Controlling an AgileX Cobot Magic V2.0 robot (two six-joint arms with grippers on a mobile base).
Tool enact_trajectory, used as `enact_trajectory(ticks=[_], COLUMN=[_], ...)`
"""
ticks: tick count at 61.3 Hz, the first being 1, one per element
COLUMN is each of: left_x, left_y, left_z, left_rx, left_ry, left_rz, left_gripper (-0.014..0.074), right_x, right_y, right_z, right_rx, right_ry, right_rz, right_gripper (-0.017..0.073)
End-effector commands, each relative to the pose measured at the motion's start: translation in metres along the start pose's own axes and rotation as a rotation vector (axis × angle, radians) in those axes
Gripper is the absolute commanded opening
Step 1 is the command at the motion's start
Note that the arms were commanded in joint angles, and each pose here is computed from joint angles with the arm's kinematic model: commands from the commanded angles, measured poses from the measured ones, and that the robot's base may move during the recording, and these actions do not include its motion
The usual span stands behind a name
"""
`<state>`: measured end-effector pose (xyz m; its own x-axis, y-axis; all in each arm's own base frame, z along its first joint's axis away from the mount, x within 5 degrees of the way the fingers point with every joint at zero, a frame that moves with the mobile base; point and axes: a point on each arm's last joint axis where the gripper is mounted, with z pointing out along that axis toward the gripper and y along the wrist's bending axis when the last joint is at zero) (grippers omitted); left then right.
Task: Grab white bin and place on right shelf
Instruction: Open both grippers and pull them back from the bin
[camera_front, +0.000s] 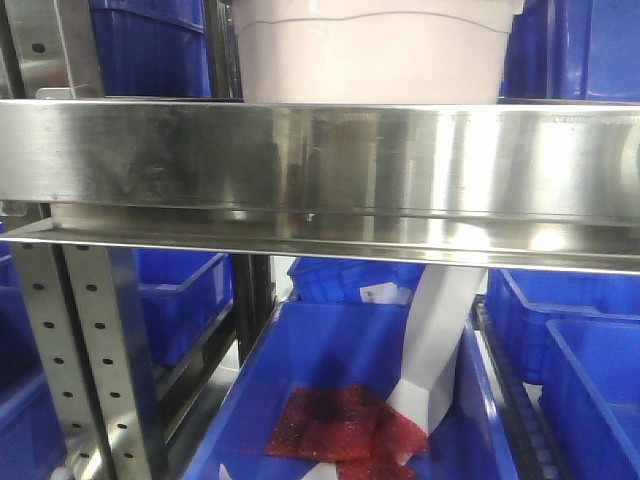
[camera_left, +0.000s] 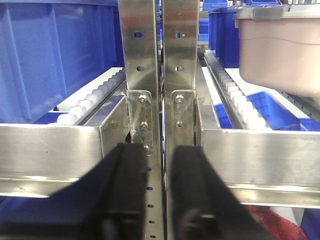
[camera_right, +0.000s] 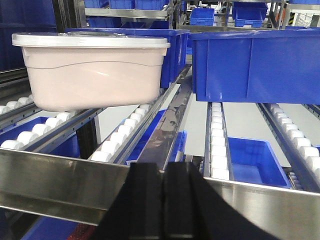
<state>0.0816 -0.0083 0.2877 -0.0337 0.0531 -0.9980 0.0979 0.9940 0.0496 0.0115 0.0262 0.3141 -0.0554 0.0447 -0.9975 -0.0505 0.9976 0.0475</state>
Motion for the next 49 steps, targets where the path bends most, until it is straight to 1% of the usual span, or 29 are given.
enact_trajectory(ticks=[1,49], left_x=[-0.0181,-0.0181], left_y=[0.0036,0.0036], left_z=[-0.0017,-0.0017], left_rx=[-0.036,-0.036], left_ry=[-0.110,-0.110], left_rz=[-0.005,-0.005], left_gripper=[-0.0118,-0.0118], right_x=[-0.0140,-0.0140], right_y=[-0.0012,-0.0012], right_z=[-0.0008,-0.0008], right_rx=[0.018,0.018], right_ry=[-0.090,-0.090], right_rz=[0.021,0.021], right_gripper=[0.0069,0.0069])
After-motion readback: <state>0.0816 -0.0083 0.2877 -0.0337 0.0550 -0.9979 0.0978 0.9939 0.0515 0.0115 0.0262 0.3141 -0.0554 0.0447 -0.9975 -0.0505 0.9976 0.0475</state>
